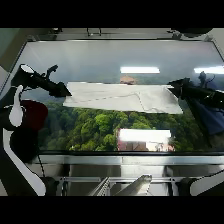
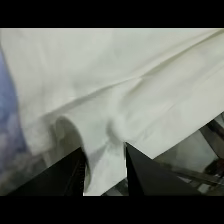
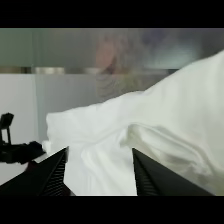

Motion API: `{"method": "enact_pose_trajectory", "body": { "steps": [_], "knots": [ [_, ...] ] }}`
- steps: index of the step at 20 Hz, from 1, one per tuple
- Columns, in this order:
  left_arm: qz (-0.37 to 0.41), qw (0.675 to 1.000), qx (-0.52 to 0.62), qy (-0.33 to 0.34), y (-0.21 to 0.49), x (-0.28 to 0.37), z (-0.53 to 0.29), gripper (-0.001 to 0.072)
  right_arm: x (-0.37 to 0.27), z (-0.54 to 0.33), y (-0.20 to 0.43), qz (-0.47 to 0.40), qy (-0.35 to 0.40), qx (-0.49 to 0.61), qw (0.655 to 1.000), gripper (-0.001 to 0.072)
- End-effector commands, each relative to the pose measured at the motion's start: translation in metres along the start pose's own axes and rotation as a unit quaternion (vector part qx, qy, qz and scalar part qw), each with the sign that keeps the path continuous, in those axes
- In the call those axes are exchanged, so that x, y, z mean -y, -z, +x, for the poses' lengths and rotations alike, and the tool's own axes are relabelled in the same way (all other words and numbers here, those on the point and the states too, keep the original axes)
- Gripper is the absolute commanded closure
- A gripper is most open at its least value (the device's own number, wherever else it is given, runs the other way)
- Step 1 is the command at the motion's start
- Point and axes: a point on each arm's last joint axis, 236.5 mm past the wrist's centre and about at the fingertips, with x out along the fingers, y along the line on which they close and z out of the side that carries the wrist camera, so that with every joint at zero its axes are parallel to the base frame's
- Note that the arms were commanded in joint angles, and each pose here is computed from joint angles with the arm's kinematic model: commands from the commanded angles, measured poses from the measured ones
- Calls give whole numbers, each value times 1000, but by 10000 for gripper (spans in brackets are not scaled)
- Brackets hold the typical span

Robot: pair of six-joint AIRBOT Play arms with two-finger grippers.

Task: Fold the shirts.

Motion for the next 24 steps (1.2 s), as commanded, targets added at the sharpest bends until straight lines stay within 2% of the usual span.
{"method": "enact_pose_trajectory", "body": {
  "steps": [1, 2, 3, 5, 6, 7, 14, 20, 21, 22, 23, 24],
  "knots": [
    [12, 999, 24, -39, -8, 2, -40, 454, -1, -44, -9, -72, 67, -37, 994, 192],
    [20, 998, 42, -48, -16, 5, -54, 455, 6, -56, -11, -77, 102, -45, 991, 54],
    [20, 997, 61, -51, -23, 10, -65, 455, 18, -64, -7, -73, 141, -60, 986, -4],
    [17, 995, 94, -39, -33, 24, -72, 457, 50, -73, 12, -37, 207, -101, 972, -5],
    [15, 994, 104, -23, -35, 33, -72, 494, 59, -70, 25, -27, 216, -126, 968, -4],
    [14, 994, 107, -8, -36, 42, -69, 706, 62, -64, 36, -18, 211, -148, 966, -2],
    [37, 995, 90, 18, -41, 82, -44, 691, 80, -32, 58, -2, 201, -185, 962, 1],
    [90, 994, 64, 26, -46, 139, 7, 691, 71, 0, 58, -13, 148, -173, 974, 17],
    [101, 992, 64, 26, -49, 151, 20, 691, 75, 4, 61, -10, 149, -176, 973, 157],
    [110, 991, 69, 25, -54, 160, 31, 691, 77, 7, 64, -7, 149, -181, 972, 361],
    [119, 990, 74, 23, -58, 171, 45, 691, 80, 9, 67, -3, 148, -185, 972, 395],
    [127, 989, 76, 23, -61, 180, 57, 691, 81, 10, 69, -1, 148, -187, 971, 468]
  ]
}}
